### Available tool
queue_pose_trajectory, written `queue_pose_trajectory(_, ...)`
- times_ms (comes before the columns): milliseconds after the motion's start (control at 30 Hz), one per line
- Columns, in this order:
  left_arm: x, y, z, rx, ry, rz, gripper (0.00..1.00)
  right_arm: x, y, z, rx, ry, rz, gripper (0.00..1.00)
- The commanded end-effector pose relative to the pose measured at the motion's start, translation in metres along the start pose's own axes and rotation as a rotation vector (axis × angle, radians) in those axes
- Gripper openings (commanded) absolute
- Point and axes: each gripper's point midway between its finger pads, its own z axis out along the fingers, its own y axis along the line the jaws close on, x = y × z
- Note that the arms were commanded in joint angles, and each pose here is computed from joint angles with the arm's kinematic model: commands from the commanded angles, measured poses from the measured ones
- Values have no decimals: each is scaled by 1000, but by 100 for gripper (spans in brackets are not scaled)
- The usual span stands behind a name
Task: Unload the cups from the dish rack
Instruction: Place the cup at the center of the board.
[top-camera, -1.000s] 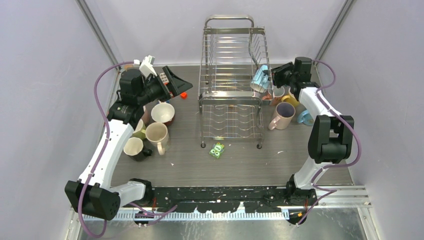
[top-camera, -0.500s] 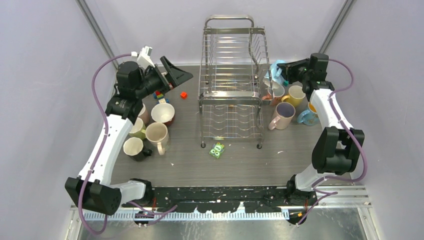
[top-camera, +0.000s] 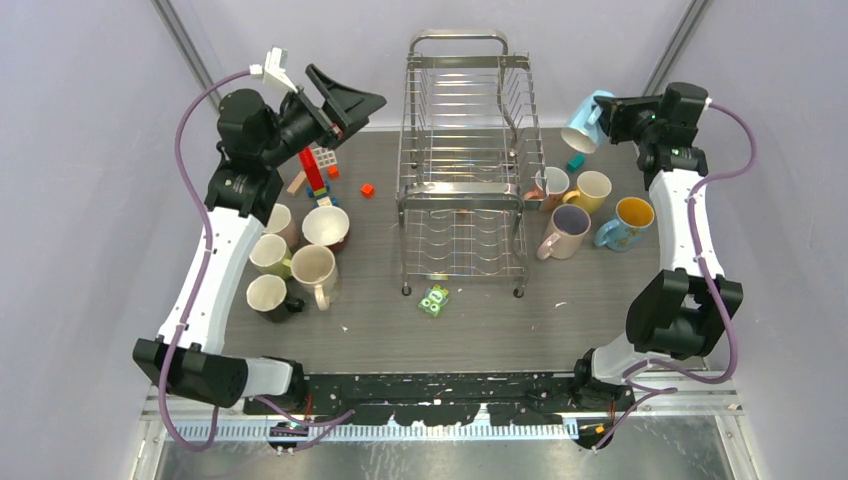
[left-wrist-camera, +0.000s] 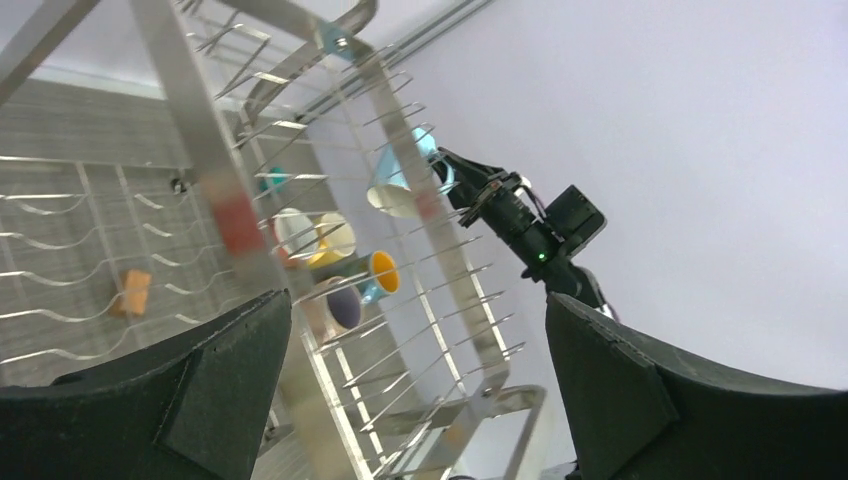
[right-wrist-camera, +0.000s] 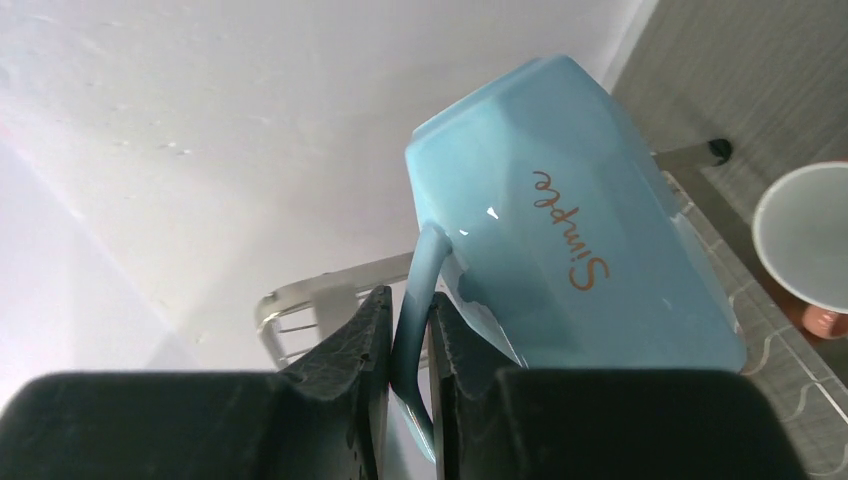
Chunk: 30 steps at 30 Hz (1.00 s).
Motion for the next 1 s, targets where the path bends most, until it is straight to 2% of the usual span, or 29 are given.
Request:
queue_pose_trajectory(0,-17,-62,1,166,-35,12,100,-7,118,-68,-299,-63,-15,1)
queue_pose_trajectory(567,7,-149,55,368,-2,-159,100,-11,234,-151,-577,-93,58,1)
queue_pose_trajectory(967,35,-188,102,448,25,-327,100,11,268,-172,-693,-2,118,1)
